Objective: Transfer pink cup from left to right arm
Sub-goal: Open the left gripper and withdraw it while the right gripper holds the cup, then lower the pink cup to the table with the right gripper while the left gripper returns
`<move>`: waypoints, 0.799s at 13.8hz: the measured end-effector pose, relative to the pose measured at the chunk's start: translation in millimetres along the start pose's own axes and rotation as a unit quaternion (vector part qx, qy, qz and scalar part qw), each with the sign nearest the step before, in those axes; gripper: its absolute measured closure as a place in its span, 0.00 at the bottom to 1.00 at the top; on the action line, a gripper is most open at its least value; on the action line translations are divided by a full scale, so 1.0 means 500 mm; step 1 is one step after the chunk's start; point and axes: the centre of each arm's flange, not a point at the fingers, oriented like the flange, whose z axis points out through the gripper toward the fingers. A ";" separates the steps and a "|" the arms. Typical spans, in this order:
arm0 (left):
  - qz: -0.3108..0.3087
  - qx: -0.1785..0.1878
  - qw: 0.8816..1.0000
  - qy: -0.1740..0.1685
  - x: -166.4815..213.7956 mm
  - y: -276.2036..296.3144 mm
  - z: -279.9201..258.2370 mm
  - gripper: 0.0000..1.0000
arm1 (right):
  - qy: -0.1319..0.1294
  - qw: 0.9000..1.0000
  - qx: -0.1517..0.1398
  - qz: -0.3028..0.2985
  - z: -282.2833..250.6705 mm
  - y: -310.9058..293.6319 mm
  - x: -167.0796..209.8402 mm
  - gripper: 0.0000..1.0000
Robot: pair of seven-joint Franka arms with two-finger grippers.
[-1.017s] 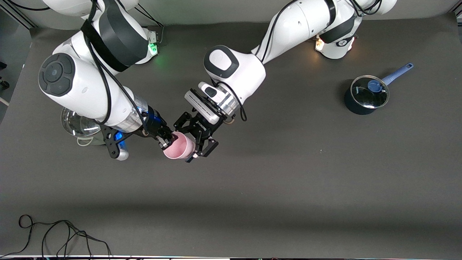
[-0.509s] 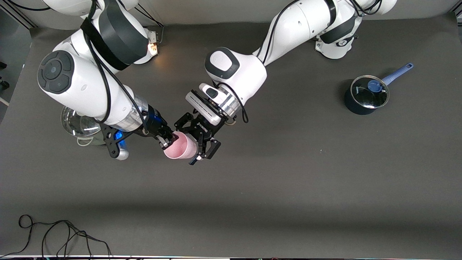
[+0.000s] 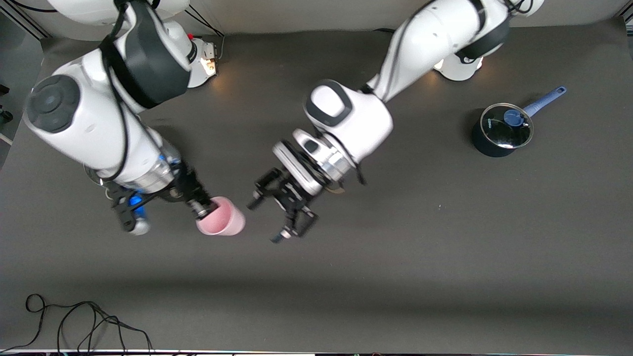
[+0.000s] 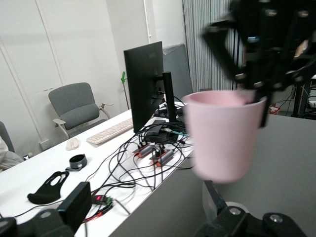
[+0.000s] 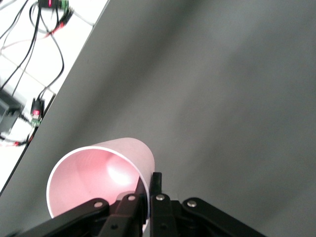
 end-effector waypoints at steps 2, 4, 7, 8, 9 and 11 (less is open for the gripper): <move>0.001 -0.048 0.999 -0.001 -0.012 -0.123 -0.032 0.00 | 0.009 1.000 0.001 -0.004 -0.011 0.018 0.060 0.96; 0.002 -0.103 0.995 0.004 -0.013 -0.248 -0.091 0.00 | 0.019 1.000 0.001 -0.016 -0.021 0.035 0.110 0.96; 0.015 -0.190 0.982 -0.005 -0.028 -0.417 -0.219 0.00 | 0.041 0.995 -0.018 -0.088 -0.024 0.068 0.186 0.96; 0.019 -0.220 0.975 -0.018 -0.042 -0.463 -0.265 0.00 | 0.041 0.992 -0.027 -0.120 -0.024 0.088 0.225 0.96; 0.021 -0.250 0.967 -0.040 -0.065 -0.507 -0.315 0.00 | 0.041 0.987 -0.033 -0.155 -0.026 0.112 0.269 0.96; 0.011 -0.304 0.947 -0.101 -0.118 -0.581 -0.418 0.00 | 0.034 0.971 -0.046 -0.234 -0.024 0.166 0.353 0.96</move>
